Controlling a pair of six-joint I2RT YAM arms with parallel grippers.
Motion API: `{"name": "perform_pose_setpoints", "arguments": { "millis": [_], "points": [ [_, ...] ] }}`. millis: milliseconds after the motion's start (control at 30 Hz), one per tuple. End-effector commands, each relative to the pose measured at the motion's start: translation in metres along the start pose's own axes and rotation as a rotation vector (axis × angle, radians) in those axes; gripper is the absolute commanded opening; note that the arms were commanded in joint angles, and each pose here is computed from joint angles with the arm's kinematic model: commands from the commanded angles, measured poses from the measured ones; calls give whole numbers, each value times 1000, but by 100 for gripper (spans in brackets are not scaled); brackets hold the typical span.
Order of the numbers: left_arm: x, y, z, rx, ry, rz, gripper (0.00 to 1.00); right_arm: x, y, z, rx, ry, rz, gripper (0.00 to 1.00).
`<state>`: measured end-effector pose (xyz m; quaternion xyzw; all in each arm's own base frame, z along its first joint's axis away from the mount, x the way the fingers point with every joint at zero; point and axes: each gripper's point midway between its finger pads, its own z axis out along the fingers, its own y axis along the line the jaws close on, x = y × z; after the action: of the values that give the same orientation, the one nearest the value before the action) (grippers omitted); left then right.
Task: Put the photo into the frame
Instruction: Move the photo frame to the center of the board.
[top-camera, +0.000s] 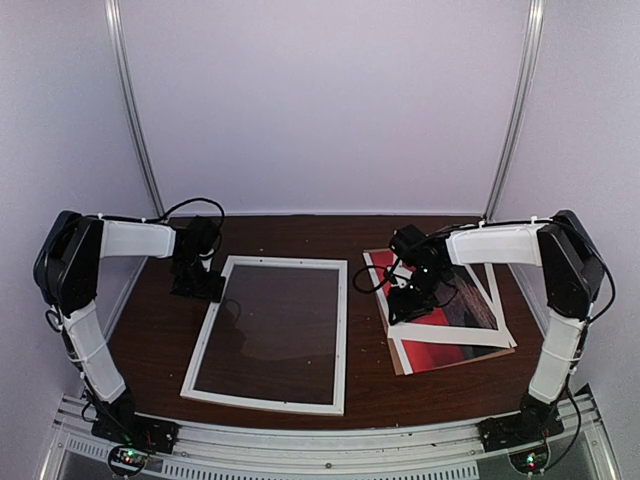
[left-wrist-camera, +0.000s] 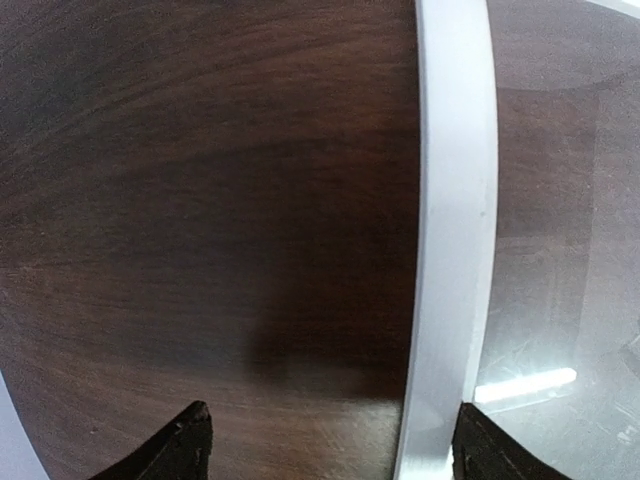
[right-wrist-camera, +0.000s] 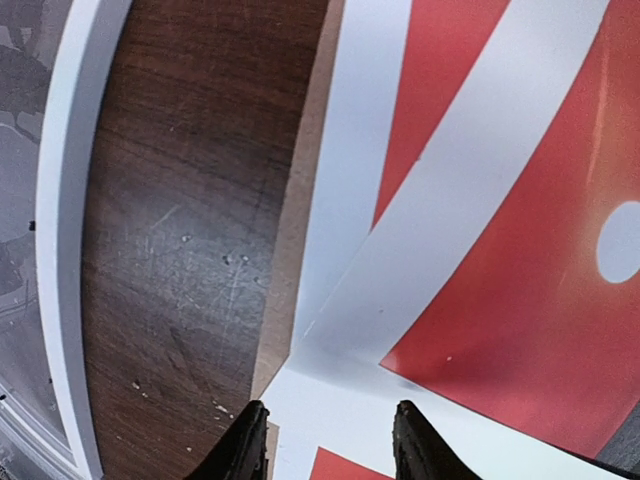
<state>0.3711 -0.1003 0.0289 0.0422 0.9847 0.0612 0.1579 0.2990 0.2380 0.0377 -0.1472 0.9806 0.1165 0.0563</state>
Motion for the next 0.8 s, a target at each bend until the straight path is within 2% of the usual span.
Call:
{"name": "perform_pose_setpoints", "arguments": {
  "millis": [0, 300, 467, 767],
  "points": [
    [-1, 39, 2, -101, 14, -57, 84, -3, -10, -12, 34, -33, 5, 44],
    [-37, -14, -65, 270, -208, -111, 93, -11, -13, 7, 54, -19, -57, 47],
    [-37, -57, -93, 396, -249, -63, 93, -10, -8, 15, 18, 0, -65, 46],
    [-31, -132, -115, 552, -255, 7, 92, 15, 25, 22, -136, 32, -82, 44]
  ]
}}
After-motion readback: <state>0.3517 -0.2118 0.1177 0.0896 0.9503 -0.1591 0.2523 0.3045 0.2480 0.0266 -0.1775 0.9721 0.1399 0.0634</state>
